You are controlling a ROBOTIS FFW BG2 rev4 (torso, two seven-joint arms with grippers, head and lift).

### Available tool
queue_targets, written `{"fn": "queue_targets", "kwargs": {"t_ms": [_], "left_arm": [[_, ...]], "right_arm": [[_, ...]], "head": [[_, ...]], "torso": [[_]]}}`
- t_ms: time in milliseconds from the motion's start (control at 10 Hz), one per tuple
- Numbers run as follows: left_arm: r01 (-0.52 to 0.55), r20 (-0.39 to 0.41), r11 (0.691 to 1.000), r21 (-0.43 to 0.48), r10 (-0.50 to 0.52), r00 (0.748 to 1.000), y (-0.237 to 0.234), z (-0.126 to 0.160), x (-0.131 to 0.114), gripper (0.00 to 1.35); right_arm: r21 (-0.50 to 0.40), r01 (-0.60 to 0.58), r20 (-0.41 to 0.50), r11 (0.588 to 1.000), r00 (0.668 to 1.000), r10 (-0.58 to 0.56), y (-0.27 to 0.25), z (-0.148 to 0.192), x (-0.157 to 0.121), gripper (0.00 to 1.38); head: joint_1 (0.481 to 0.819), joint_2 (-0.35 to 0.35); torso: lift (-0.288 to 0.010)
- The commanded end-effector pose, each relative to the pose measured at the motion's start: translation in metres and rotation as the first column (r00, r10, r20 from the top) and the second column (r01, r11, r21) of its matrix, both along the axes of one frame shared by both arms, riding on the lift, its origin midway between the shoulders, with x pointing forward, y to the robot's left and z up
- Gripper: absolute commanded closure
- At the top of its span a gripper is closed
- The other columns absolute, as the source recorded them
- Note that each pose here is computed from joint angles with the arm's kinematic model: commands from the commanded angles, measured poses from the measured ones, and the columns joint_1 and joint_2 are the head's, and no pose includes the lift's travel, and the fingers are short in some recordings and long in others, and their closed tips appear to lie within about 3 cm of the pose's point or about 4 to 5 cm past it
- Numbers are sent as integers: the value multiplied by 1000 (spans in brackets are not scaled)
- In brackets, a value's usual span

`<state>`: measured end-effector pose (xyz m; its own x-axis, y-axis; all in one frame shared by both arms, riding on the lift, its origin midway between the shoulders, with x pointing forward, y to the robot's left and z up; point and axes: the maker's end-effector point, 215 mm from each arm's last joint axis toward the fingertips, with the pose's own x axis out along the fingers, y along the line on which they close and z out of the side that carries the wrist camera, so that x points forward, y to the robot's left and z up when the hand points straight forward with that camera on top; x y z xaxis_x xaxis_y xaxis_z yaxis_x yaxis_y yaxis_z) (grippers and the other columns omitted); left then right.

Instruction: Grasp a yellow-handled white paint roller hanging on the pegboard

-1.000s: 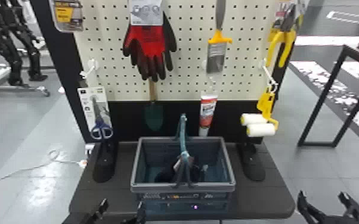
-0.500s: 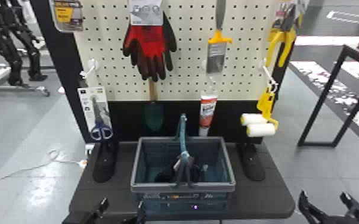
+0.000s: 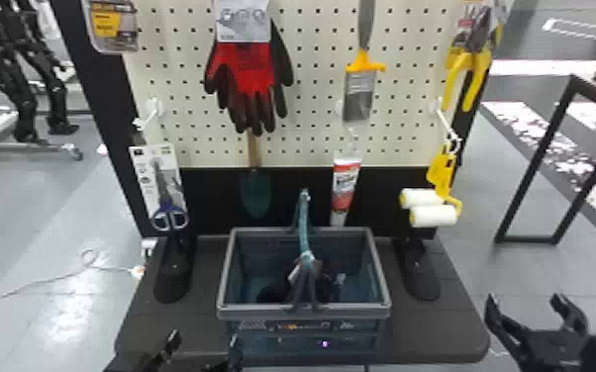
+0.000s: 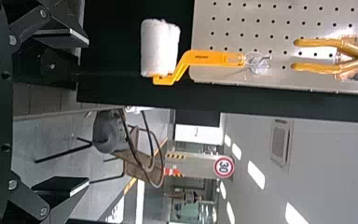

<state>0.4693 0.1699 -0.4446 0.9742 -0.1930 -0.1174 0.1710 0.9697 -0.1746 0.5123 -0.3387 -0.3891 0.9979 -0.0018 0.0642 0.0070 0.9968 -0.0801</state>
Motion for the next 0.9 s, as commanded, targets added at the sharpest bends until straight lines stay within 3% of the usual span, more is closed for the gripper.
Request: {"fn": "queue_targets", "kwargs": {"t_ms": [0,300,800], "left_arm": [[0,-3,1000,-2,0,1000,0,-1,0,144],[5,-5,1000,-7,-5,1000,-4,-1,1,145],[34,-9,999,-3,-34,999,-15,0,7,147]], "right_arm": [[-6,-34,11,999,999,34,0,17,21,213],[12,-199,-3,980,980,199,18,29,63,216],[28,-361,-2,932,933,361,34,58,118,217]], "head": [[549,0],[549,0],[549,0]], "torso": [[-100],[-100],[-100]]}}
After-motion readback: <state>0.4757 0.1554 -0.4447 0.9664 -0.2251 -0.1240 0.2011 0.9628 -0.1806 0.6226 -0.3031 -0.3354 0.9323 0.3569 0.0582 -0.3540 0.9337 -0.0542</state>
